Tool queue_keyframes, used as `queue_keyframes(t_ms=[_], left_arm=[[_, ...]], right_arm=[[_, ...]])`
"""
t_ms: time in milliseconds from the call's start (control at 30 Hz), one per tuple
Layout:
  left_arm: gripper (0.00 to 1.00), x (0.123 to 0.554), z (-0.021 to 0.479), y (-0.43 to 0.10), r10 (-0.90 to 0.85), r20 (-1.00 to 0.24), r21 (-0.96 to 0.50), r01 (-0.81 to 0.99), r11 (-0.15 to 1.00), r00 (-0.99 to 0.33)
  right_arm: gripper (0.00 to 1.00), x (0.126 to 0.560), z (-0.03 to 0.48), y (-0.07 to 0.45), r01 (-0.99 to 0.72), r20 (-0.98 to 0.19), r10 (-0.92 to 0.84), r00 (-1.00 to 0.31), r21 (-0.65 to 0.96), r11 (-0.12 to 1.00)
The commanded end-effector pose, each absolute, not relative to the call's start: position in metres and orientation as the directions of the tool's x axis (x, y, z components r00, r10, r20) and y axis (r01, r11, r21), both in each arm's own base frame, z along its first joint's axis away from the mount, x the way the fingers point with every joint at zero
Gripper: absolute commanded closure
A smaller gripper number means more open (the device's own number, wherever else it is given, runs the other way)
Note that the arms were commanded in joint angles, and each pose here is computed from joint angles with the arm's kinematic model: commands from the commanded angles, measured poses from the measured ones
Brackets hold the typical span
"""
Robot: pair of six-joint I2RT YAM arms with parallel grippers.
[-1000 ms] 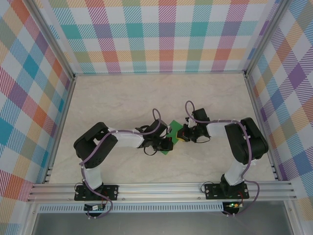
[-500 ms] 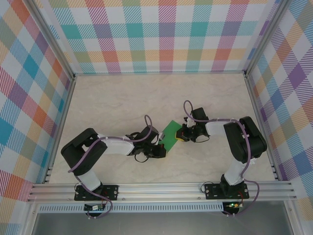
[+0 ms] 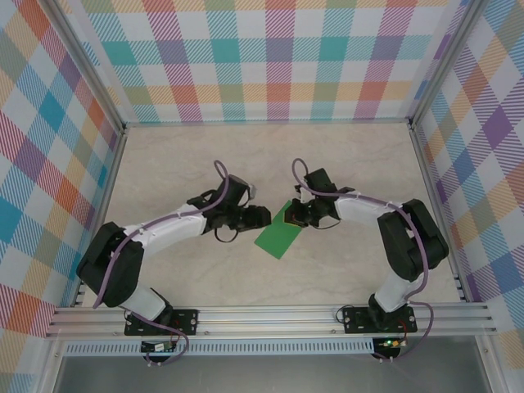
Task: Fold a paper plane with a square sheet of paper (pick it up from the middle)
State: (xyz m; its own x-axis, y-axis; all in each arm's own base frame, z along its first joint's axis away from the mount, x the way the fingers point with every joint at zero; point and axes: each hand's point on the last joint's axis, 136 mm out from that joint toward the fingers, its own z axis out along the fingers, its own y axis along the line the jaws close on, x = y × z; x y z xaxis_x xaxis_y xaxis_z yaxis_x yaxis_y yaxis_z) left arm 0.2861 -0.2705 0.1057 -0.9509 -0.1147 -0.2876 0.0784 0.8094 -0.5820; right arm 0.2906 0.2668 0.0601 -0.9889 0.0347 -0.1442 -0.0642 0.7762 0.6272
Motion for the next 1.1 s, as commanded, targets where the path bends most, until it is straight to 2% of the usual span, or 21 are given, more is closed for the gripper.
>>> queue_keyframes(t_ms=[0, 100, 200, 400, 500, 633, 700, 800, 933, 1067], left_arm=[[0.36, 0.296, 0.089, -0.212, -0.240, -0.272, -0.429, -0.106, 0.897, -0.932], [0.22, 0.306, 0.093, -0.187, -0.311, -0.309, -0.392, -0.177, 0.903, -0.899], [0.12, 0.312, 0.097, -0.171, -0.335, -0.341, -0.360, -0.207, 0.910, -0.878], [0.01, 0.313, 0.085, -0.155, -0.376, -0.302, -0.350, -0.265, 0.899, -0.876], [0.00, 0.314, 0.080, -0.157, -0.382, -0.277, -0.367, -0.270, 0.890, -0.881], [0.00, 0.313, 0.076, -0.161, -0.369, -0.258, -0.377, -0.258, 0.889, -0.893], [0.00, 0.313, 0.076, -0.163, -0.368, -0.255, -0.385, -0.255, 0.887, -0.894], [0.00, 0.314, 0.074, -0.163, -0.378, -0.248, -0.386, -0.266, 0.883, -0.892], [0.00, 0.313, 0.069, -0.159, -0.401, -0.233, -0.372, -0.300, 0.878, -0.886], [0.00, 0.312, 0.064, -0.155, -0.422, -0.222, -0.376, -0.322, 0.869, -0.879]], right_arm=[[0.85, 0.288, 0.053, 0.279, -0.037, -0.129, 0.043, -0.991, 0.558, 0.829], [0.82, 0.286, 0.046, 0.299, -0.061, -0.120, 0.004, -0.993, 0.532, 0.844], [0.82, 0.280, 0.036, 0.315, -0.092, -0.104, -0.045, -0.994, 0.512, 0.854], [0.82, 0.253, 0.014, 0.322, -0.173, -0.054, -0.167, -0.985, 0.454, 0.874], [0.80, 0.226, 0.000, 0.313, -0.265, -0.020, -0.282, -0.959, 0.411, 0.872], [0.76, 0.185, -0.015, 0.274, -0.420, 0.042, -0.458, -0.888, 0.337, 0.843], [0.75, 0.182, -0.010, 0.257, -0.483, 0.019, -0.509, -0.861, 0.286, 0.828], [0.69, 0.194, 0.021, 0.259, -0.486, -0.056, -0.490, -0.870, 0.262, 0.834], [0.49, 0.198, 0.066, 0.283, -0.374, -0.089, -0.367, -0.926, 0.351, 0.858], [0.37, 0.201, 0.067, 0.266, -0.333, -0.093, -0.320, -0.943, 0.221, 0.917]])
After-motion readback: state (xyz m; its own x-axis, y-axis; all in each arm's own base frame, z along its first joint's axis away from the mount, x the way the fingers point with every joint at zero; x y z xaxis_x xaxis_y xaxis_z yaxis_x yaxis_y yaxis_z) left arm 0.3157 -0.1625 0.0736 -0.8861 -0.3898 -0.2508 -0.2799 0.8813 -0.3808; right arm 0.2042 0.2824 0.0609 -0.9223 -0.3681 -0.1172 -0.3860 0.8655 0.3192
